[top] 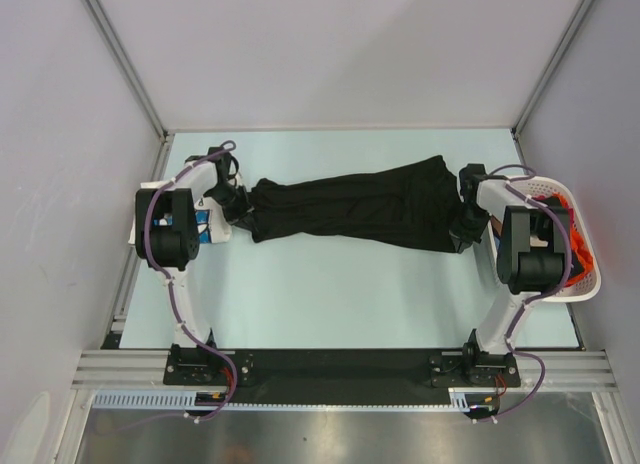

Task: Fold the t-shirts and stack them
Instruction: Fold the tshirt

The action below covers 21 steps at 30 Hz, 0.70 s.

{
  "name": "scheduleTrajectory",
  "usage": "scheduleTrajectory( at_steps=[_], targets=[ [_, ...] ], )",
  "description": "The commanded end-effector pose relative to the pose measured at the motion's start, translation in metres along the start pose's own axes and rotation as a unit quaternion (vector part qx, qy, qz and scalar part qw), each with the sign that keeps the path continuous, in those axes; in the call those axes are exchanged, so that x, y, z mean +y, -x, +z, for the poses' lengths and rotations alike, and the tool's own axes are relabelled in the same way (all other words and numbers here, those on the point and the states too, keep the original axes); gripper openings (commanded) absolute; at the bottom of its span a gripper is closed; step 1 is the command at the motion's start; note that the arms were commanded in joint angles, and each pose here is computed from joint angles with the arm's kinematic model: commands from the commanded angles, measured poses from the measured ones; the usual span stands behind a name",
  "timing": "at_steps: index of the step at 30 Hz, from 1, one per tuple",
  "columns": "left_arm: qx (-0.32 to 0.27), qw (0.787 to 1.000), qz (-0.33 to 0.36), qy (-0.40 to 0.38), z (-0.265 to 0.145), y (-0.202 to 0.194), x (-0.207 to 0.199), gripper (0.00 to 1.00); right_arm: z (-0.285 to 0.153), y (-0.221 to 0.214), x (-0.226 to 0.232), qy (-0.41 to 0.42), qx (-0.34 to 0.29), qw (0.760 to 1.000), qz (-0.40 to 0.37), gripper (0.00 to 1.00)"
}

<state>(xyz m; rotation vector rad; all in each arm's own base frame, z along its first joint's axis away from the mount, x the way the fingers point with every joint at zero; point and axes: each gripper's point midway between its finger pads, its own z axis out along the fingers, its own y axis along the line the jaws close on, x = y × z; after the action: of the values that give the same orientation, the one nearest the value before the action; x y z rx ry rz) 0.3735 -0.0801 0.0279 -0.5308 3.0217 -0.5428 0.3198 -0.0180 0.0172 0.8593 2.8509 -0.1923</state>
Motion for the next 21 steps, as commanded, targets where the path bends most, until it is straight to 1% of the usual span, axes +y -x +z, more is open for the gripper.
scheduleTrajectory(
  at_steps=[1, 2, 3, 4, 5, 6, 7, 8, 9, 13, 15, 16, 17, 19, 20, 21],
  targets=[
    [-0.016, 1.0, -0.007, 0.015, -0.012, 0.009, 0.005, 0.2, 0.012, -0.006, -0.008, -0.031, 0.02, 0.999, -0.017, 0.02],
    [-0.017, 1.0, -0.006, 0.014, -0.014, 0.009, 0.004, 0.36, 0.011, -0.007, -0.006, -0.025, 0.022, 0.999, -0.018, 0.05],
    [-0.019, 1.0, -0.003, 0.012, -0.017, 0.009, 0.002, 0.75, 0.005, -0.004, -0.005, -0.02, 0.013, 1.0, -0.017, 0.19],
    [-0.029, 1.0, 0.003, 0.007, -0.024, 0.01, -0.001, 0.99, 0.0, -0.004, -0.004, -0.015, 0.011, 1.0, -0.018, 0.32],
    [-0.033, 0.999, 0.007, 0.004, -0.028, 0.01, -0.003, 1.0, -0.005, -0.003, -0.002, -0.007, 0.008, 1.0, -0.016, 0.46],
    [-0.039, 0.999, 0.013, -0.005, -0.033, 0.011, -0.007, 1.0, -0.018, 0.001, 0.0, 0.005, -0.008, 1.0, -0.013, 0.71],
    [-0.051, 0.998, 0.025, -0.013, -0.044, 0.011, -0.012, 1.0, -0.026, 0.002, 0.001, 0.014, -0.016, 1.0, -0.011, 0.82],
    [-0.061, 0.997, 0.032, -0.019, -0.051, 0.012, -0.016, 1.0, -0.034, 0.001, 0.003, 0.024, -0.022, 0.999, -0.01, 0.9],
    [-0.074, 0.996, 0.041, -0.027, -0.062, 0.011, -0.021, 1.0, -0.05, 0.007, 0.005, 0.042, -0.043, 0.998, -0.005, 1.0],
    [-0.109, 0.991, 0.062, -0.056, -0.086, 0.012, -0.035, 1.0, -0.083, 0.013, 0.011, 0.088, -0.082, 0.993, 0.001, 1.0],
    [-0.127, 0.987, 0.068, -0.076, -0.092, 0.018, -0.045, 0.99, -0.089, 0.015, 0.013, 0.099, -0.091, 0.991, 0.002, 1.0],
    [-0.126, 0.985, 0.071, -0.098, -0.092, 0.019, -0.053, 0.93, -0.087, 0.015, 0.015, 0.1, -0.09, 0.991, 0.004, 1.0],
    [-0.126, 0.983, 0.072, -0.111, -0.093, 0.022, -0.058, 0.7, -0.086, 0.015, 0.017, 0.103, -0.087, 0.991, 0.004, 1.0],
    [-0.127, 0.979, 0.073, -0.14, -0.089, 0.034, -0.071, 0.31, -0.077, 0.015, 0.022, 0.104, -0.075, 0.992, 0.009, 1.0],
    [-0.123, 0.978, 0.073, -0.153, -0.089, 0.037, -0.077, 0.0, -0.076, 0.015, 0.027, 0.116, -0.069, 0.991, 0.01, 1.0],
    [-0.123, 0.976, 0.076, -0.161, -0.087, 0.046, -0.084, 0.0, -0.076, 0.017, 0.032, 0.125, -0.068, 0.99, 0.013, 1.0]
  ],
)
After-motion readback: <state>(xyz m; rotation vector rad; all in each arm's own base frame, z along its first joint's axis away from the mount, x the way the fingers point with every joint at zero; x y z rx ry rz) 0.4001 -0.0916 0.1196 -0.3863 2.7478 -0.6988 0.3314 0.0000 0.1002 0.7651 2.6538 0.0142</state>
